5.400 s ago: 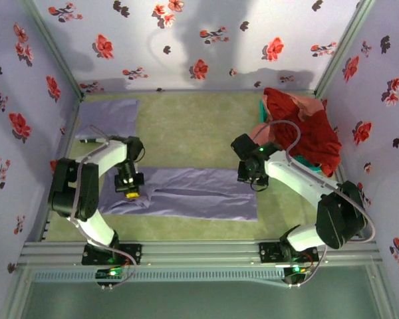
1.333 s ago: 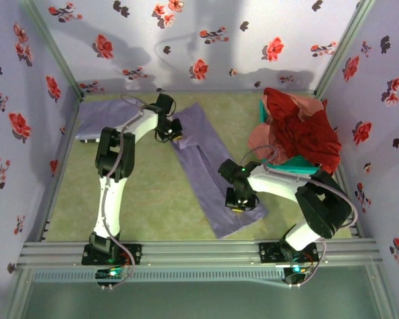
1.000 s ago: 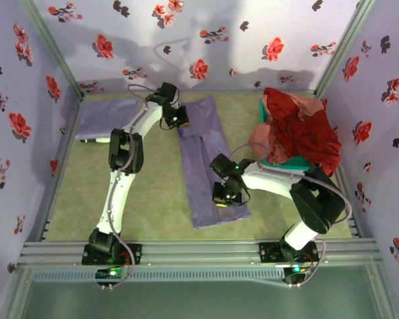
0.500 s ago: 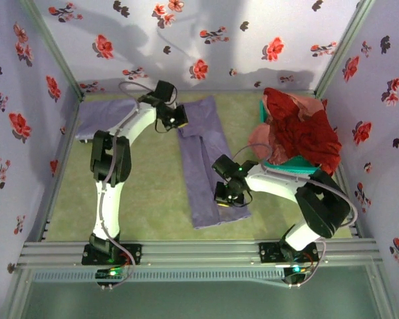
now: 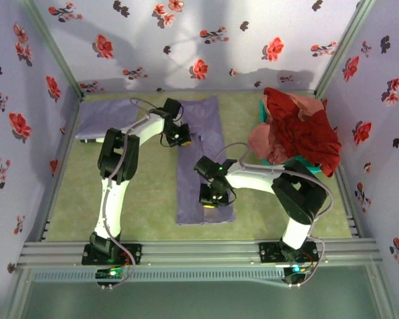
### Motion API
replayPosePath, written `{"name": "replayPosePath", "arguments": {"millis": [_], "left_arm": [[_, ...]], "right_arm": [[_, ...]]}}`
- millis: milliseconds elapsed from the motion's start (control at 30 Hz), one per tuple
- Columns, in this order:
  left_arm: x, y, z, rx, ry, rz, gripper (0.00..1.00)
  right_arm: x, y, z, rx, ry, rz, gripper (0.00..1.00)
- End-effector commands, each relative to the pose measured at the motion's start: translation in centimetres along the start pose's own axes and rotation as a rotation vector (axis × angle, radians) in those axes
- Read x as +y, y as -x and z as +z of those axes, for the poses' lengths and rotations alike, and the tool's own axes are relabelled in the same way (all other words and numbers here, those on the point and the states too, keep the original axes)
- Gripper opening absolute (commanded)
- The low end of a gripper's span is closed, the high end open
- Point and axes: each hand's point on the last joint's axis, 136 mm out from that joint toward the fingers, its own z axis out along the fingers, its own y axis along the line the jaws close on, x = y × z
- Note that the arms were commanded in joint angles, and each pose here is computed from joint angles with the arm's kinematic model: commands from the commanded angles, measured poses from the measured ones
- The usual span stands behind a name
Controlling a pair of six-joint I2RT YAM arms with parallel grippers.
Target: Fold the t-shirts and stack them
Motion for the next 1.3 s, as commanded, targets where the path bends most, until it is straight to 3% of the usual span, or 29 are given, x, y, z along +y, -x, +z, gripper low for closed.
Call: {"name": "replayPosePath", "arguments": {"millis": [0, 133, 200, 367, 467, 567, 733, 900, 1100, 1267], "left_arm": [[0.8, 1.2, -0.7, -0.013, 0.038, 0.051, 0.00], [-1.7, 1.1, -6.1, -0.063, -0.001, 0.127, 0.00], [-2.4, -0.1, -9.3, -0.083, -0.009, 0.154, 0.08], [-0.3, -8.4, -14.0, 0.004, 0.051, 0.168, 0.27], [2.8, -15.6, -13.9, 0.108, 0.108, 0.139, 0.34], [4.9, -21.6, -13.5, 0.142, 0.131, 0.120, 0.38], [7.2, -27.3, -11.6, 0.180, 0.119, 0.060, 0.39], [9.2, -29.9, -10.0, 0.240, 0.149, 0.053, 0.41], [7.6, -30.7, -9.2, 0.276, 0.061, 0.060, 0.44], [8.4, -31.7, -8.5, 0.319, 0.094, 0.048, 0.44]], "right_arm": [[-0.2, -0.8, 0.3, 0.017, -0.052, -0.002, 0.07], [-1.3, -0.4, -4.1, -0.101, -0.078, -0.015, 0.16], [-1.8, -1.0, -6.2, -0.141, -0.058, -0.010, 0.23], [-5.5, -3.6, -8.1, -0.166, -0.034, 0.045, 0.36], [-7.7, -4.8, -7.6, -0.156, -0.041, 0.064, 0.44], [-8.5, -4.9, -6.9, -0.176, -0.011, 0.068, 0.49], [-8.6, -4.4, -5.7, -0.178, 0.046, 0.054, 0.52], [-8.6, -4.0, -5.2, -0.175, 0.077, 0.051, 0.53], [-7.8, -4.2, -4.4, -0.151, 0.126, 0.049, 0.53], [-7.9, -4.0, -3.5, -0.142, 0.128, 0.058, 0.50]]}}
